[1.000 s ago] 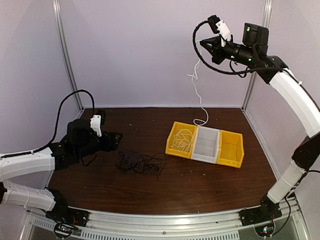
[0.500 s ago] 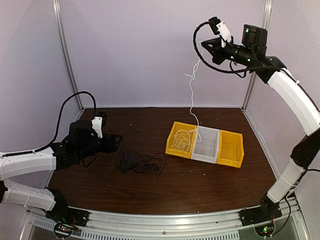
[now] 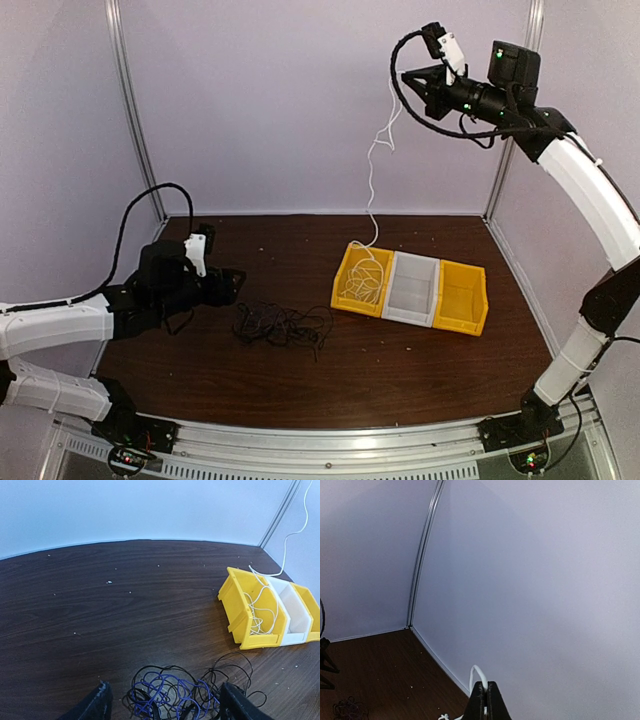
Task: Untangle the cables
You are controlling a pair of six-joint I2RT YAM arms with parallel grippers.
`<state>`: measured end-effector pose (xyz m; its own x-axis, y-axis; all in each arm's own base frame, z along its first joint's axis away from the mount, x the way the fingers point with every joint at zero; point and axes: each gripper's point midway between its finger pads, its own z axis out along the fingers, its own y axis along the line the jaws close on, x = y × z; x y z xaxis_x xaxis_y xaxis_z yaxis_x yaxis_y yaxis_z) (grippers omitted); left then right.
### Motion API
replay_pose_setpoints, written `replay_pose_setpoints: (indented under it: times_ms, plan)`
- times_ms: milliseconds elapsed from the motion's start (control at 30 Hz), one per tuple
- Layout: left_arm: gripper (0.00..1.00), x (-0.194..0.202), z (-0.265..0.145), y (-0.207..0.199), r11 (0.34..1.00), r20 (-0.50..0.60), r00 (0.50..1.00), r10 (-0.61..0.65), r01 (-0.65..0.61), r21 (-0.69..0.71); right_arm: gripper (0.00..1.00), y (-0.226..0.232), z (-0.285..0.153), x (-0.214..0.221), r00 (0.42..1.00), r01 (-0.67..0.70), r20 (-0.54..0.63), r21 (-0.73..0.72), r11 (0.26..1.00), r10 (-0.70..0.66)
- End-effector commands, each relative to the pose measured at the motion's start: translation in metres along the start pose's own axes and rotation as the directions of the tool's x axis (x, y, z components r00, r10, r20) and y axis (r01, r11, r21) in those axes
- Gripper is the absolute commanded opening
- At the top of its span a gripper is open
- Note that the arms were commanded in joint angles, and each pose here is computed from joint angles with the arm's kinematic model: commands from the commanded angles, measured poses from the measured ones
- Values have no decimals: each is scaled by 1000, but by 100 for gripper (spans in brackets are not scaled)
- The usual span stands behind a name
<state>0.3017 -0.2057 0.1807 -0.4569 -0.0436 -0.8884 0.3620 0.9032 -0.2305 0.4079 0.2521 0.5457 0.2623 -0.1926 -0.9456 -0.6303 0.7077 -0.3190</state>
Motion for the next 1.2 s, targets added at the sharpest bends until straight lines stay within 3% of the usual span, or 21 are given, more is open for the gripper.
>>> replay_pose_setpoints:
  times_ms: [0, 233, 600, 1167]
  plan:
    - [75, -1, 0, -1, 1000, 18, 1000, 11, -11, 7, 0, 4, 9, 18, 999, -34, -22, -24, 999, 33]
    - [75, 4, 1, 1, 1000, 8, 1000, 15, -15, -1, 0, 24, 24, 94, 985, -76, -162, -66, 995, 65]
    - [75, 8, 3, 4, 1000, -1, 1000, 25, -25, -14, 0, 51, 22, 172, 950, -120, -302, -109, 987, 83]
    - [75, 14, -2, 10, 999, -3, 1000, 18, -18, -34, 0, 107, 34, 327, 791, -296, -600, -206, 933, 118]
